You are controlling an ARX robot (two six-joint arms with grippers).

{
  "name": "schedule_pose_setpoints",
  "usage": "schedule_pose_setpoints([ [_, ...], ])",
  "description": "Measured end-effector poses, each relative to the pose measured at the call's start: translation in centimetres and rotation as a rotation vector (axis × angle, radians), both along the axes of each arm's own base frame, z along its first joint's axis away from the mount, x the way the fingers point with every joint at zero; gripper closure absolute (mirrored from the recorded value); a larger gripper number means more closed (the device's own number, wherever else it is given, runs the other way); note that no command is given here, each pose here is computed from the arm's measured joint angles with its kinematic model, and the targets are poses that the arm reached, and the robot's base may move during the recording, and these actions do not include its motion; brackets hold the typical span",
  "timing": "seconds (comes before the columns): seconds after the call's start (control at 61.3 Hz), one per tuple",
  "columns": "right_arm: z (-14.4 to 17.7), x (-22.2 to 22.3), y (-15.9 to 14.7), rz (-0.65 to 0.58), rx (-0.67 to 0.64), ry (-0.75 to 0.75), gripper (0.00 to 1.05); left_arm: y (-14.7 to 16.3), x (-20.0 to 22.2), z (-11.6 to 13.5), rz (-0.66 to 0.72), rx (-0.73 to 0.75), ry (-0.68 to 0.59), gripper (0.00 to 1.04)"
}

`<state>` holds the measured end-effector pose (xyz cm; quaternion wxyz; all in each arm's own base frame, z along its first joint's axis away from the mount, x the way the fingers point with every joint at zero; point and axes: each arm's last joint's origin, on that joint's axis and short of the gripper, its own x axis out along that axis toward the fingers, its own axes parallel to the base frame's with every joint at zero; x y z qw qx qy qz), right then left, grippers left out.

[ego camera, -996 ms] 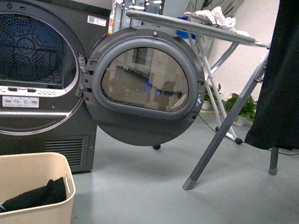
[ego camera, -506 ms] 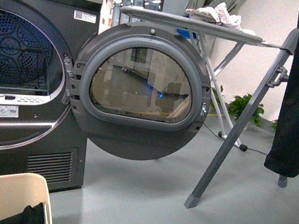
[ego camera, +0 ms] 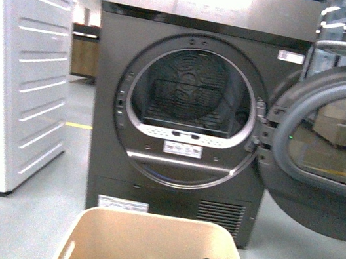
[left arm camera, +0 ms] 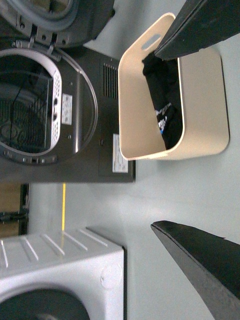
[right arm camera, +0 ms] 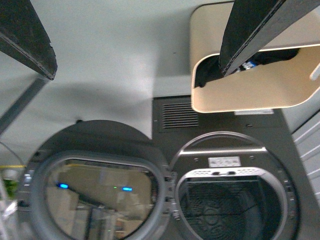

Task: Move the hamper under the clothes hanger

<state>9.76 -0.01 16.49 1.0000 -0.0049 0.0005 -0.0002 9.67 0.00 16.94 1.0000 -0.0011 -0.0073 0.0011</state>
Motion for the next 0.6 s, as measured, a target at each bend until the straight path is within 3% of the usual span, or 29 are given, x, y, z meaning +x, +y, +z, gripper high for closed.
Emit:
schedule_pose_setpoints([
  [0.604,0.0,0.0,0.01,0.001,0.0,0.0,0.07,0.01,-0.01,0.01,0.0,0.0,-0.001,0.07],
])
